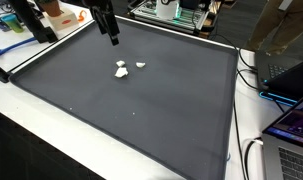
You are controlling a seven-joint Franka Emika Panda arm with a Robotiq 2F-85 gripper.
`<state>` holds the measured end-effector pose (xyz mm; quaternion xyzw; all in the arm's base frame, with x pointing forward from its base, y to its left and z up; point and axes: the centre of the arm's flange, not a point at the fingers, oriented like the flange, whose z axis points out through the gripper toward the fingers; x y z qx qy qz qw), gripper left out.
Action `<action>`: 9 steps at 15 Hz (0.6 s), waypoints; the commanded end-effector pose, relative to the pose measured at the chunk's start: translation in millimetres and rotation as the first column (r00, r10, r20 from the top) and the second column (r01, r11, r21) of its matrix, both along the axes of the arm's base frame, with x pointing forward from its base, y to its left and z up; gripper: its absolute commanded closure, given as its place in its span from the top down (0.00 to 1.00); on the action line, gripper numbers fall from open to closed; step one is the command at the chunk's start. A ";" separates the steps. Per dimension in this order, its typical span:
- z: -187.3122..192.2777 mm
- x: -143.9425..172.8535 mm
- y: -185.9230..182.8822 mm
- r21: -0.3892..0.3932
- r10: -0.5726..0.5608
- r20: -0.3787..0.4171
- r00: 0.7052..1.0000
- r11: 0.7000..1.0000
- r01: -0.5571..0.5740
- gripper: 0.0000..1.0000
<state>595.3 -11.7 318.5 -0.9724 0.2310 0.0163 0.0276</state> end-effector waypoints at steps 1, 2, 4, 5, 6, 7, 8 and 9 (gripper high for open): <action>-13.4 38.7 -11.6 0.014 -0.018 -0.065 0.998 1.000 0.019 1.00; -5.5 10.0 -5.4 0.004 -0.012 -0.032 0.999 1.000 0.012 1.00; -9.1 17.8 -8.6 0.002 -0.017 -0.052 0.998 1.000 0.017 1.00; -10.1 19.9 -8.6 -0.002 -0.017 -0.055 0.998 1.000 0.017 1.00; -13.6 26.5 -7.3 0.036 -0.014 -0.097 0.995 0.999 0.018 1.00; -15.1 33.2 -9.0 0.063 -0.010 -0.138 0.990 0.998 0.018 1.00; -16.6 38.7 -12.1 0.077 -0.009 -0.175 0.985 0.997 0.023 1.00; -17.1 45.1 -18.0 0.101 -0.015 -0.206 0.978 0.994 0.036 1.00</action>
